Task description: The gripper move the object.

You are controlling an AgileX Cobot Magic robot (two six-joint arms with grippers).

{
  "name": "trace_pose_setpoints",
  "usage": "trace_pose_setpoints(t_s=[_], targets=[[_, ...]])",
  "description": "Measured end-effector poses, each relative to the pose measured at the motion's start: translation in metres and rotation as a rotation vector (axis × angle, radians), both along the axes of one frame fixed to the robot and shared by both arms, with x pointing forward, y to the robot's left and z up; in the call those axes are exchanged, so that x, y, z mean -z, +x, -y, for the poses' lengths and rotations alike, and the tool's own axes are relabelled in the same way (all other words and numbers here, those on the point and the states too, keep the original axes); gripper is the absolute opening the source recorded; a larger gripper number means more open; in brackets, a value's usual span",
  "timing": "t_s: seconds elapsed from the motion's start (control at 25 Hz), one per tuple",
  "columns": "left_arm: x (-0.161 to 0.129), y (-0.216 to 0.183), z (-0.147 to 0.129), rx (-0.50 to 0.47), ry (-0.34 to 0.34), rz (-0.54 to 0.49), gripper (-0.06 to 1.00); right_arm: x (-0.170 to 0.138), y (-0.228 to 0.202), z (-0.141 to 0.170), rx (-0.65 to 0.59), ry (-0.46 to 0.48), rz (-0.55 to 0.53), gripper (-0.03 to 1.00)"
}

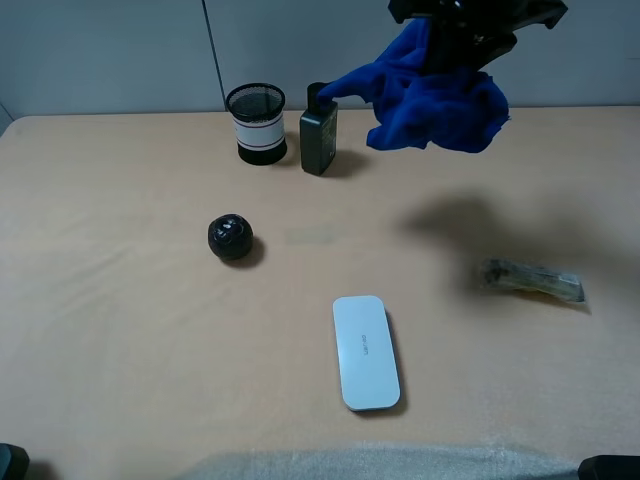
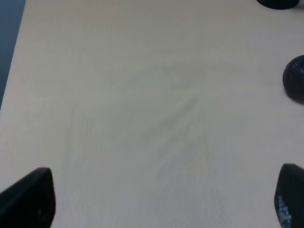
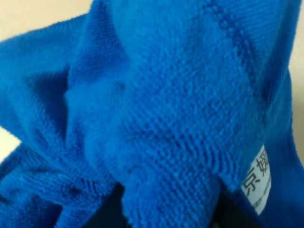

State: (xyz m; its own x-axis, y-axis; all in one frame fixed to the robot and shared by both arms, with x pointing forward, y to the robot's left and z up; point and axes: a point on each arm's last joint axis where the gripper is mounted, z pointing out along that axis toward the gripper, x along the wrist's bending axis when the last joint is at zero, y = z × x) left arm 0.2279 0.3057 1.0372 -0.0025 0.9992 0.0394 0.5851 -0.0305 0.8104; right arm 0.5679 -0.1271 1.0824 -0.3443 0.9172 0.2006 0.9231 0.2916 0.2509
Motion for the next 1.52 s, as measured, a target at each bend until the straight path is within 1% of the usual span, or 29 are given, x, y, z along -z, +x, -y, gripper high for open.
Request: trace_pose_setpoints(t_s=[0.24, 0.48, 0.88, 1.04, 1.2, 1.52], targets=[[0.0, 0.0, 0.0, 0.0, 0.0, 0.0, 0.93, 0.0, -0.024, -0.041, -0.081, 0.012, -0.005, 0.16], [0.0, 0.0, 0.0, 0.0, 0.0, 0.0, 0.93, -0.002, -0.05, -0.081, -0.149, 0.052, 0.025, 0.16], [0.0, 0.0, 0.0, 0.0, 0.0, 0.0, 0.93, -0.005, -0.087, -0.126, -0.218, 0.12, 0.062, 0.16], [0.0, 0.0, 0.0, 0.0, 0.0, 0.0, 0.93, -0.003, -0.098, -0.14, -0.246, 0.14, 0.071, 0.16], [0.0, 0.0, 0.0, 0.0, 0.0, 0.0, 0.93, 0.008, -0.105, -0.157, -0.279, 0.138, 0.063, 0.16], [0.0, 0.0, 0.0, 0.0, 0.0, 0.0, 0.93, 0.014, -0.108, -0.217, -0.369, 0.177, 0.094, 0.16]])
